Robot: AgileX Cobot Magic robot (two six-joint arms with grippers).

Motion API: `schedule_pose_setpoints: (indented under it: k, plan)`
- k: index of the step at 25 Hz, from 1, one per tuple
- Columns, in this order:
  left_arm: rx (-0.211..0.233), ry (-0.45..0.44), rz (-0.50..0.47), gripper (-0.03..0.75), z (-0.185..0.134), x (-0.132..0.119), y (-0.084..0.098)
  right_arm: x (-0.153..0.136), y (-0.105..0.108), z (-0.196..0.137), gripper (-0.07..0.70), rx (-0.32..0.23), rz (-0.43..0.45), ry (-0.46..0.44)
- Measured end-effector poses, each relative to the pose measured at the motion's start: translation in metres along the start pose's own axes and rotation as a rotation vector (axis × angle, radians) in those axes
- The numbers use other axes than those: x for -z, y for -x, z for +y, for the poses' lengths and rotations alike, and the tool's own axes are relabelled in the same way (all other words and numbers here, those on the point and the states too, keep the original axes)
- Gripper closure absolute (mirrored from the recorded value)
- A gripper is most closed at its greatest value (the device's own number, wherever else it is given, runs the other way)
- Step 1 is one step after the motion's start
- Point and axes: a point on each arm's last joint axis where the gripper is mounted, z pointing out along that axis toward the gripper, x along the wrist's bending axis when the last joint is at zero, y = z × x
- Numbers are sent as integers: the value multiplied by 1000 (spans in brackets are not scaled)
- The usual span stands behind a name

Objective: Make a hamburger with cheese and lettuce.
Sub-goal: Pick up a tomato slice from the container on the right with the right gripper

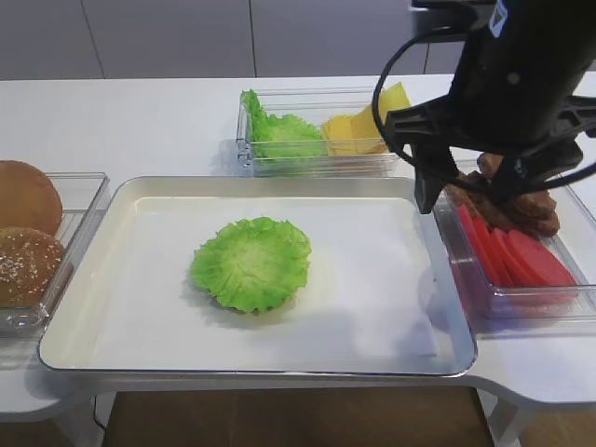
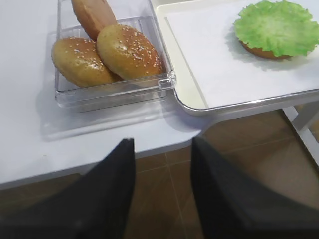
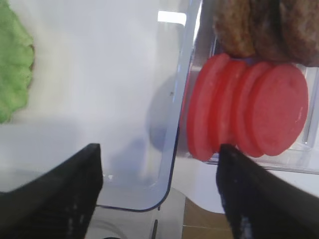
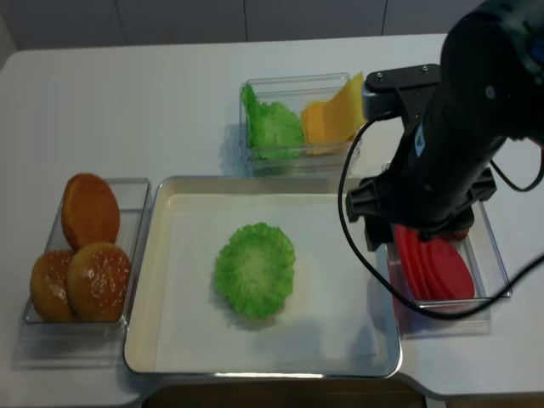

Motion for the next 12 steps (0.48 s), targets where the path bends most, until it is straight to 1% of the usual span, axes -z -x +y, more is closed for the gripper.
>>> schedule_pose_setpoints:
  k: [3,9,12]
  plan:
    - [0,0,0,433,0,0,0,-9,0,4,80,-54,-36,-12]
    - [0,0,0,433,0,0,0,-20,-1,8,79,-103,-59,-39]
    - [0,0,0,433,0,0,0,-26,-2,9,79,-117,-70,-52]
